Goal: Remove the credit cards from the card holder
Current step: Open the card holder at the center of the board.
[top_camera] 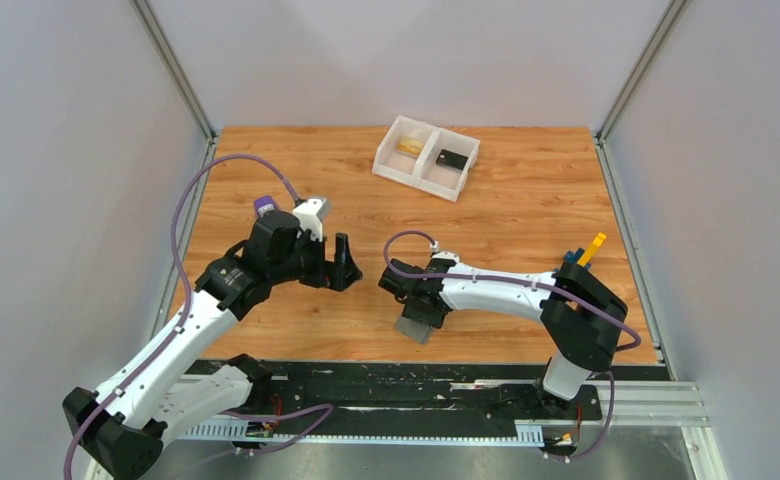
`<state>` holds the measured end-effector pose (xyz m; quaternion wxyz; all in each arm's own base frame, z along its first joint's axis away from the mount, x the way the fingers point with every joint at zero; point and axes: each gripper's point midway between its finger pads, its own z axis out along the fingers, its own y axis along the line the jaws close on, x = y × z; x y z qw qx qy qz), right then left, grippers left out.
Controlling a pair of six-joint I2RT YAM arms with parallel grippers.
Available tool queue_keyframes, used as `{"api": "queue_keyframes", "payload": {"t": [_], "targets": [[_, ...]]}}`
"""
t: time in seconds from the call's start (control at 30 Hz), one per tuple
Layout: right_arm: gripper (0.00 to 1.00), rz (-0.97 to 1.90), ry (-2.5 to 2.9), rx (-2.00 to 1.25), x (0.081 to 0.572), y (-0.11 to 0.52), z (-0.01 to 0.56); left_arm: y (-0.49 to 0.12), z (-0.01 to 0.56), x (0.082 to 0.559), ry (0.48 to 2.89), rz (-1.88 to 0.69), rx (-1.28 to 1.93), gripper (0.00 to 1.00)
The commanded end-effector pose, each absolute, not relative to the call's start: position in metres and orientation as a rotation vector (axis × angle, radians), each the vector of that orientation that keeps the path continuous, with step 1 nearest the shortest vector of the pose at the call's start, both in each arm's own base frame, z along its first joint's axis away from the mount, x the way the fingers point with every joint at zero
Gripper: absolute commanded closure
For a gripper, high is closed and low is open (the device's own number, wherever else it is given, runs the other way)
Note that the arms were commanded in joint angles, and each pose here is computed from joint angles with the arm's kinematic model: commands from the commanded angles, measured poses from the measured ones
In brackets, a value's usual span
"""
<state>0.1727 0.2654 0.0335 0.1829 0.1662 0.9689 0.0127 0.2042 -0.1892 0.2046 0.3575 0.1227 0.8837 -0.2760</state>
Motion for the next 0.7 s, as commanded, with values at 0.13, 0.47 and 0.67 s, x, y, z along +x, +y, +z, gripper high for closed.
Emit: {"api": "queue_keyframes", "payload": {"t": [0.13,0.47,0.67], "targets": [[0.79,-0.106,2.652,0.488,0.183,0.246,0.023,-0.198,0.200,0.203,2.294,-0.771,0.297,0.03],[1.00,0.069,2.509,0.284,0.201,0.252,0.061,-0.217,0.166,0.201,2.437,-0.864,0.263,0.13],[1.00,0.372,2.397,0.075,0.197,0.263,0.085,-0.235,0.148,0.197,2.485,-0.974,0.302,0.17]]}}
